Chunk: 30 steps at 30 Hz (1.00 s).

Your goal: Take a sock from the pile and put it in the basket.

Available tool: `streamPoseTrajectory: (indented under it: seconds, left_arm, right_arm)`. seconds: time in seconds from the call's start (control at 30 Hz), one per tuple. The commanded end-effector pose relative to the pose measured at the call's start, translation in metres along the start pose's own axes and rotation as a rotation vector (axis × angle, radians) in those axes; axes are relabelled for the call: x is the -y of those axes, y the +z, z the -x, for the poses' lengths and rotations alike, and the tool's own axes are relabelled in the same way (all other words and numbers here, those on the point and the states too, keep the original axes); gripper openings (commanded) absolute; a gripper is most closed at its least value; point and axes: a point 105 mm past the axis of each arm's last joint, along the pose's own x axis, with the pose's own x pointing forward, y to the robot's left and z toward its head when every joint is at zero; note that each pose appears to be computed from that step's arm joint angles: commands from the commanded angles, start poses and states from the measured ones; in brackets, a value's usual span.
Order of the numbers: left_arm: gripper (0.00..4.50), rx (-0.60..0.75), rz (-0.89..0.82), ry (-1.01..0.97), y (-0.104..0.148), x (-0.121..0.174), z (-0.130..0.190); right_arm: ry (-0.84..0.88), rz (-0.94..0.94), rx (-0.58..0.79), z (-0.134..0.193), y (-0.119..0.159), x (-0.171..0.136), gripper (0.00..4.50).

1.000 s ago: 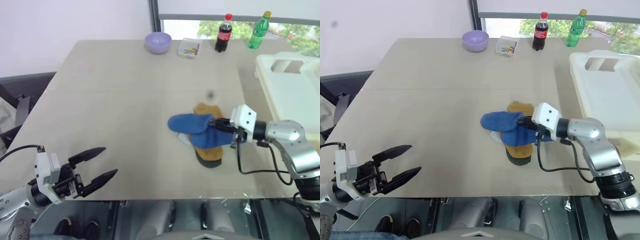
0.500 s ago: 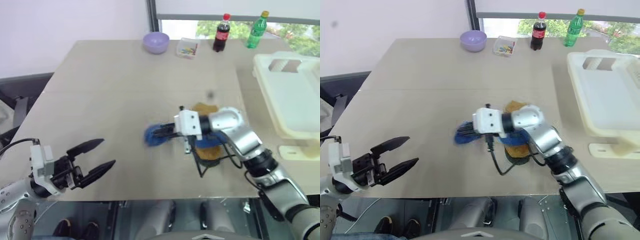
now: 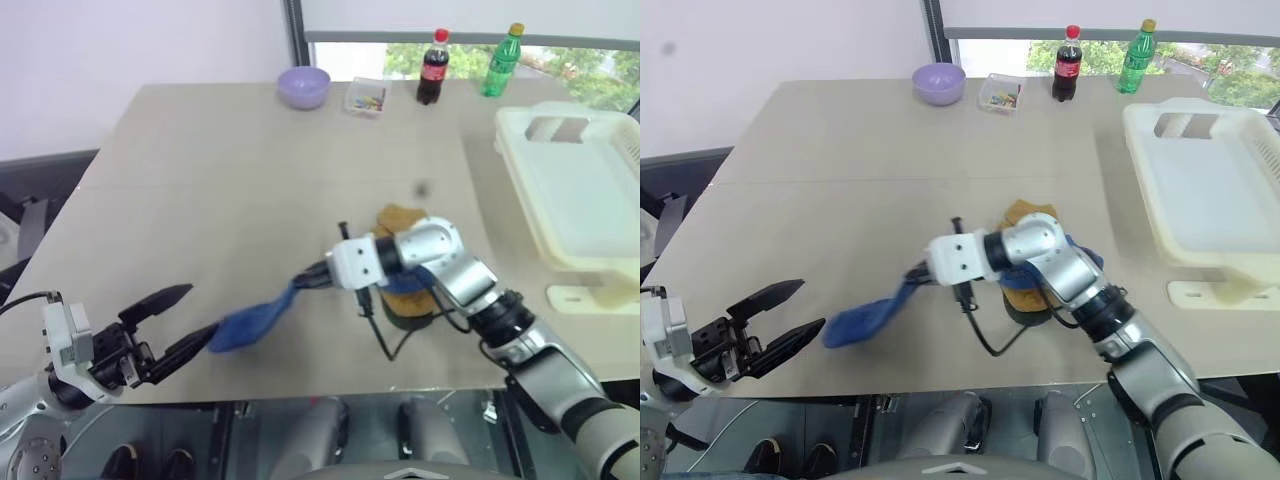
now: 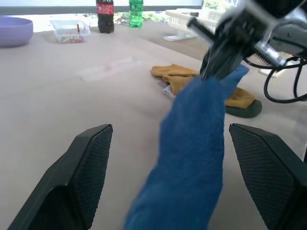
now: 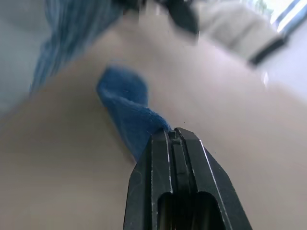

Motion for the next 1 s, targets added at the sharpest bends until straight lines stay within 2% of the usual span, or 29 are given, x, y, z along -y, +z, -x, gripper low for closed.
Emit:
streamPoseTrajectory:
  seconds: [0.03, 0.17, 0.33, 0.4, 0.5, 0.53, 0.57, 0.6, 0.7, 0.87, 1.0]
  left_arm:
    - [4.19, 0.027, -0.044, -0.009, 0.011, 0.002, -0.002]
    - [4.19, 0.025, -0.045, -0.026, 0.011, -0.001, -0.006]
    - [4.19, 0.025, -0.043, -0.044, 0.011, -0.008, -0.009]
    - [4.19, 0.023, -0.039, -0.056, 0.009, -0.010, -0.012]
    - [4.19, 0.020, -0.037, -0.083, 0.009, -0.012, -0.016]
    - [4.19, 0.017, -0.035, -0.095, 0.009, -0.012, -0.017]
    - [4.19, 0.017, -0.031, -0.103, 0.009, -0.012, -0.018]
    - [4.19, 0.014, -0.027, -0.113, 0.009, -0.011, -0.019]
    - [4.19, -0.008, -0.014, -0.152, 0.006, -0.008, -0.019]
    - [4.19, -0.024, -0.011, -0.203, 0.005, -0.004, -0.022]
    - [4.19, -0.090, 0.000, -0.276, 0.000, 0.001, -0.020]
  right_arm:
    - [-0.022, 0.027, -0.045, 0.013, -0.003, -0.009, 0.07]
    - [-0.065, -0.074, -0.093, 0.022, -0.013, -0.023, 0.07]
    - [-0.093, -0.222, -0.081, 0.028, -0.009, -0.036, 0.07]
    - [-0.095, -0.297, -0.055, 0.030, -0.005, -0.040, 0.58]
    - [-0.102, -0.430, 0.027, 0.035, 0.006, -0.044, 1.88]
    - [-0.124, -0.443, 0.022, 0.038, 0.003, -0.044, 1.88]
    - [-0.147, -0.454, 0.013, 0.040, 0.001, -0.042, 2.64]
    - [-0.159, -0.477, 0.002, 0.043, -0.001, -0.043, 2.80]
    - [-0.148, -0.507, -0.022, 0.058, -0.001, -0.050, 4.10]
    - [-0.158, -0.551, -0.066, 0.090, 0.002, -0.054, 4.10]
    - [-0.201, -0.549, -0.109, 0.109, 0.004, -0.049, 4.10]
